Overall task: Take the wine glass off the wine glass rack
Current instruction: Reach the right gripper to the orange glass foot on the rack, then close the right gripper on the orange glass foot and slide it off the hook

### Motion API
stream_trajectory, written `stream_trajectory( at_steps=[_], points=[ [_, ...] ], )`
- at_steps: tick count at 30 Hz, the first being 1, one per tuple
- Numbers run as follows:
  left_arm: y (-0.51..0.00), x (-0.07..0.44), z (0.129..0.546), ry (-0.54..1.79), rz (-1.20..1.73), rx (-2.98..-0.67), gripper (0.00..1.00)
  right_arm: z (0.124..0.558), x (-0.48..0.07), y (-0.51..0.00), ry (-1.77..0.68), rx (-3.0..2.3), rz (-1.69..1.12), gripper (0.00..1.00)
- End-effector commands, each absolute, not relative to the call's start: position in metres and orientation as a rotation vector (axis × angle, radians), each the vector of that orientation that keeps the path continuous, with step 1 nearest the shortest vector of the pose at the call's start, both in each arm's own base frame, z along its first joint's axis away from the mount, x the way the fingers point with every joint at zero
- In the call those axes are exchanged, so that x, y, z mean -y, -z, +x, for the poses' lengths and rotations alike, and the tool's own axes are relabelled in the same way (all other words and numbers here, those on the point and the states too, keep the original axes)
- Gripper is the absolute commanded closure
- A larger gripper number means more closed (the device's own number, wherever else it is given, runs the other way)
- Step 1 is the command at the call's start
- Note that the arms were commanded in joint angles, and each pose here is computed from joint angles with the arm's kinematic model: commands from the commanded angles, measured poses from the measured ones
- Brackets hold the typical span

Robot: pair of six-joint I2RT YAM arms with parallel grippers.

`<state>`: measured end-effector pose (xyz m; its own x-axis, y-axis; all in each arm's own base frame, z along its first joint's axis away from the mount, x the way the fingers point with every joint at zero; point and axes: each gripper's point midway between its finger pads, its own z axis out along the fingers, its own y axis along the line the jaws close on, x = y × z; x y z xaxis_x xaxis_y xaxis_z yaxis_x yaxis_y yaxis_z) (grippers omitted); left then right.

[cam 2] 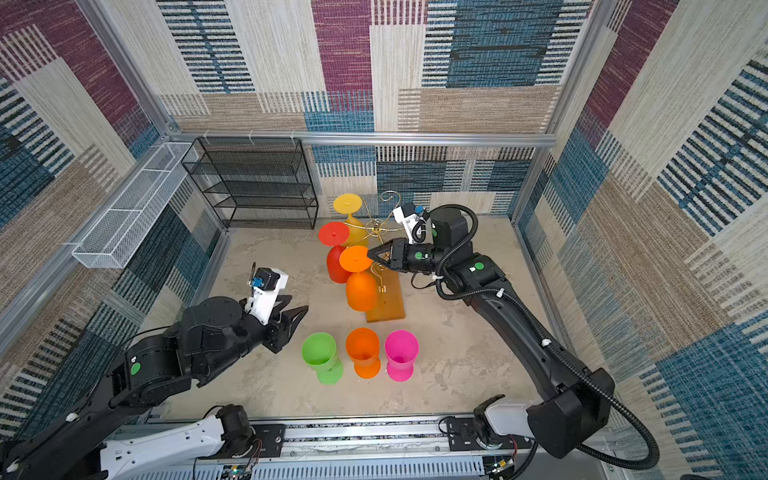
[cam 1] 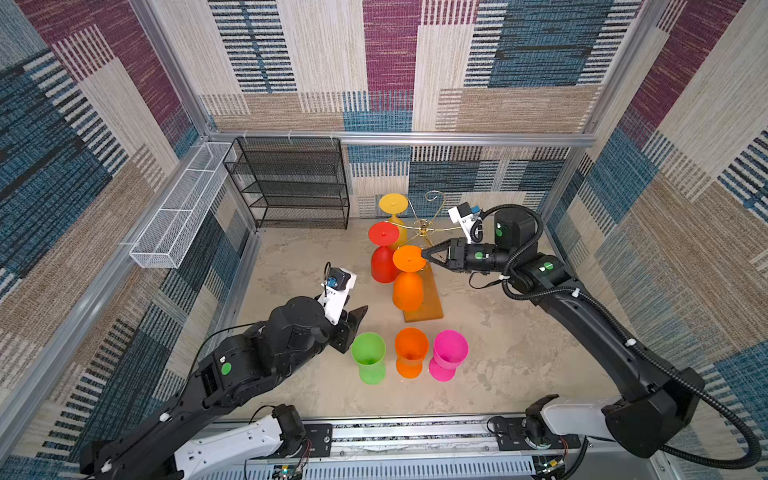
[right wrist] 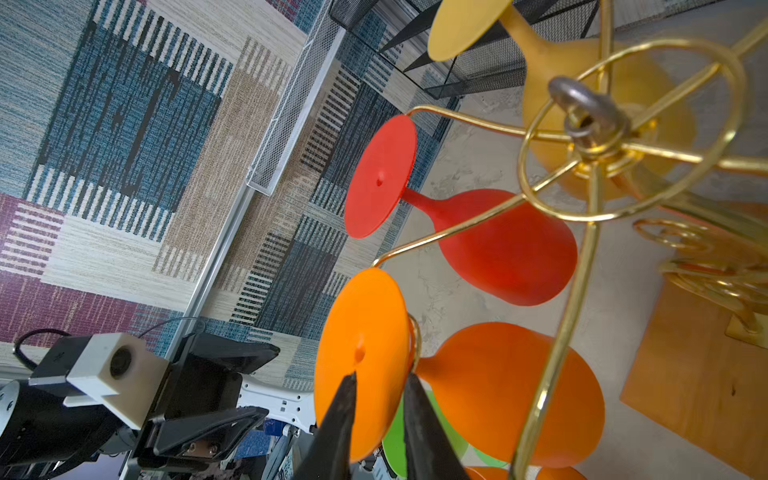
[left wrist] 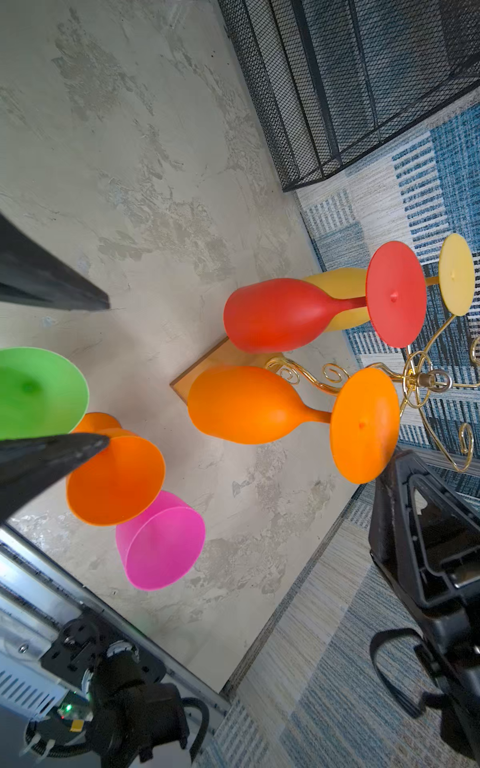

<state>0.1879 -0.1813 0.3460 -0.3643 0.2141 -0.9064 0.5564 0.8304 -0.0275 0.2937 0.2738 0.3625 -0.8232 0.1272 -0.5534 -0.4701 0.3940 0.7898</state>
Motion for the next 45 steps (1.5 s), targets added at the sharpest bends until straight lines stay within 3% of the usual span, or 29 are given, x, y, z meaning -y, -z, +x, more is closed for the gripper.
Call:
stream_trajectory(
  at_steps=[1,33,45],
  points=[
    [-0.35,0.184,0.189,0.407,0.584,-1.922,0.49,0.292,-0.277,-0.368,-1.48,-2.084,-0.324,0.77],
    [-0.344,0.184,0.19,0.416,0.574,-1.936,0.5,0.289,-0.288,-0.363,-1.564,-2.092,-0.332,0.81],
    [-0.342,0.182,0.191,0.41,0.571,-1.94,0.5,0.291,-0.288,-0.359,-1.551,-2.113,-0.31,0.91]
  ],
)
